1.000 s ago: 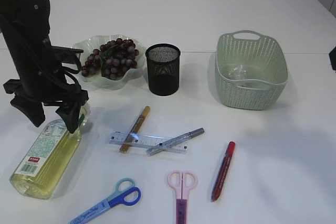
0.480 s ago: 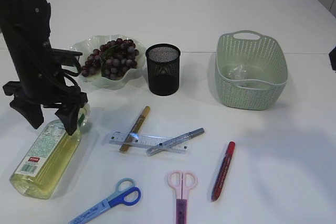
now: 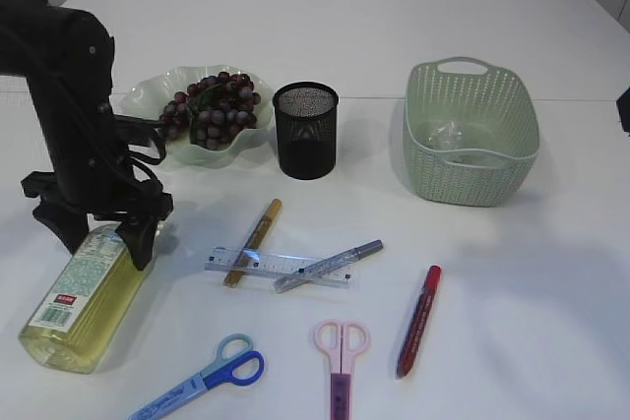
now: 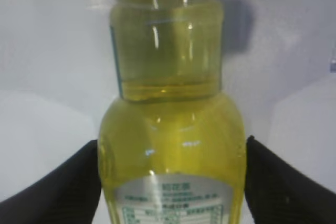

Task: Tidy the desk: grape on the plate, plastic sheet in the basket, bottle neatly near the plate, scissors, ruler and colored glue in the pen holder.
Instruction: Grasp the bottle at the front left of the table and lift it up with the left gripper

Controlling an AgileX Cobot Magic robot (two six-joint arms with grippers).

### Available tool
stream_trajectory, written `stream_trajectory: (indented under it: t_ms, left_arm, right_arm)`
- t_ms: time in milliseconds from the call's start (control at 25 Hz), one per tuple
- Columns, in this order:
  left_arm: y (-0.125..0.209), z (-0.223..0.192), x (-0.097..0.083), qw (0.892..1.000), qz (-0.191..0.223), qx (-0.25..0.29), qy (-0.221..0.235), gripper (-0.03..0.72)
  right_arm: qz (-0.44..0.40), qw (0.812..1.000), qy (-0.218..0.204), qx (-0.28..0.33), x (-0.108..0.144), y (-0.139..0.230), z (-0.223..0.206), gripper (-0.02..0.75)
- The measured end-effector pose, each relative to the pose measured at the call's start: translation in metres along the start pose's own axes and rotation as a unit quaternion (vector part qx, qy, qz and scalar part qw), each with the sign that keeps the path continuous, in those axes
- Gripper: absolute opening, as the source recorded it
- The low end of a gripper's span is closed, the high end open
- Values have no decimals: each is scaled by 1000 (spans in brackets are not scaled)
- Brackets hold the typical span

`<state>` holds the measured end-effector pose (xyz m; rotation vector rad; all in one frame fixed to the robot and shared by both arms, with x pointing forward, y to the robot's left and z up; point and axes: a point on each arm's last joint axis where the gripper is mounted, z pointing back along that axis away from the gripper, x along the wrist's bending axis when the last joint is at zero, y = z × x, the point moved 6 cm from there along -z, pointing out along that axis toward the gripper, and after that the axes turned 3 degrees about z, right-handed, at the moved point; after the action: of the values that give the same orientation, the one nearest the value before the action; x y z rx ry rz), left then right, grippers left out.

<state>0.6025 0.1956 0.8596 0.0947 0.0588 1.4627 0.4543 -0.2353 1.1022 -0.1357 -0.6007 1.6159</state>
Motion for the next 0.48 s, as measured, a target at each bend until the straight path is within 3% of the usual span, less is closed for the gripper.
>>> stream_trajectory:
  t_ms: [480]
  left_arm:
    - [-5, -17, -1, 1000, 0, 5, -1, 591]
  right_arm:
    - [0, 1000, 0, 0, 0, 0, 0, 525]
